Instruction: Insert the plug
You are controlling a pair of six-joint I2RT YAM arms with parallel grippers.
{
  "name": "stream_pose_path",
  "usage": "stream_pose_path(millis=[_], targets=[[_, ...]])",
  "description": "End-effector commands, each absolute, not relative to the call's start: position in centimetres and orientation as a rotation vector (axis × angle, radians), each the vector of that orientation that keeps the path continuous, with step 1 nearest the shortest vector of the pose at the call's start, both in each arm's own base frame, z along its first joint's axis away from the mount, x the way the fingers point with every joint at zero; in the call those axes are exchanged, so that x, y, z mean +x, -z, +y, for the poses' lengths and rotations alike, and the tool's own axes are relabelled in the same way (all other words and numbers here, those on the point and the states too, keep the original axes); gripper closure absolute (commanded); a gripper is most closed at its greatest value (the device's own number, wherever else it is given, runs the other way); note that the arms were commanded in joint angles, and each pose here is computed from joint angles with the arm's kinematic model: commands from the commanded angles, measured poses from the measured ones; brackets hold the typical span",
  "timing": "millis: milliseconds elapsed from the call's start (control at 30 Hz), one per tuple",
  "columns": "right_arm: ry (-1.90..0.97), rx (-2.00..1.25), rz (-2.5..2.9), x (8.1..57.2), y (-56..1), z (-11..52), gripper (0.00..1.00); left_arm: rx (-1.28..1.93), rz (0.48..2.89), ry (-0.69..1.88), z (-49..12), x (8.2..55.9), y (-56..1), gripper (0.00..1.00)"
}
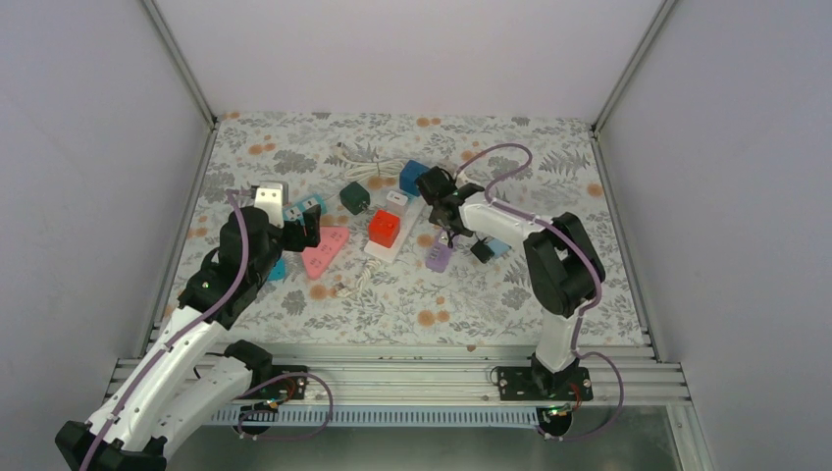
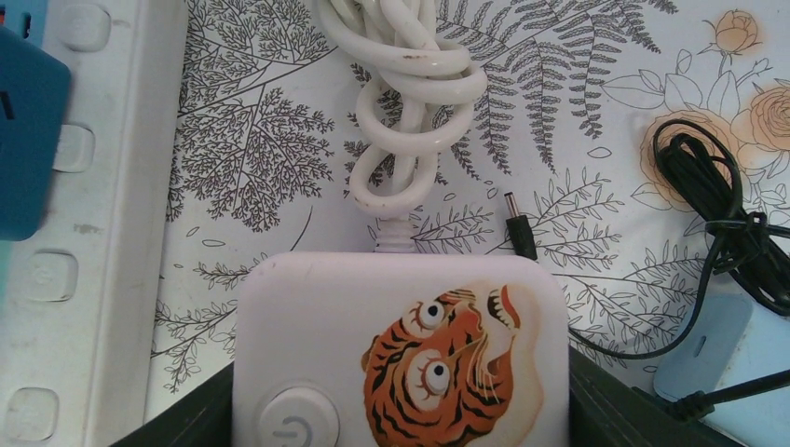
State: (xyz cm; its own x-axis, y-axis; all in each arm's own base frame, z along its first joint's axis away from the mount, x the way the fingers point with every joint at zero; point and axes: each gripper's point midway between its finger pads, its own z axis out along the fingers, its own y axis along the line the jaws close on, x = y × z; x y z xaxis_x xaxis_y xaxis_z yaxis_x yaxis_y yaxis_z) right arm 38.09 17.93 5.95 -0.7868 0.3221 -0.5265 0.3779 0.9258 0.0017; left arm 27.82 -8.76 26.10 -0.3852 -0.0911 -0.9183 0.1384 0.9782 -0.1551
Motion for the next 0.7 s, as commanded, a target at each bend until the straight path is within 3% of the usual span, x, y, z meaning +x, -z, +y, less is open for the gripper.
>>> stream_pose_path(millis=[0,267,467,667], targets=[[0.350,0.452,2.760,33.5,0.9,14.4,0.69,0.009,1.949,0.231,-8.4,27.9,-26.2,0.00],[0.191,0.349,2.626,37.7,-3.3,15.5,0.70,0.012,1.954,0.226,-8.4,28.1,-26.2,0.00],[0.139,0.382,2.584,38.8,-3.2,15.9,0.68,0.010,1.959,0.222,-8.4,28.1,-26.0,0.00],[0.049,0.374,2.574,38.5,-4.3,16.5,0.45,0.013,1.957,0.225,-8.5,28.2,-26.1,0.00]])
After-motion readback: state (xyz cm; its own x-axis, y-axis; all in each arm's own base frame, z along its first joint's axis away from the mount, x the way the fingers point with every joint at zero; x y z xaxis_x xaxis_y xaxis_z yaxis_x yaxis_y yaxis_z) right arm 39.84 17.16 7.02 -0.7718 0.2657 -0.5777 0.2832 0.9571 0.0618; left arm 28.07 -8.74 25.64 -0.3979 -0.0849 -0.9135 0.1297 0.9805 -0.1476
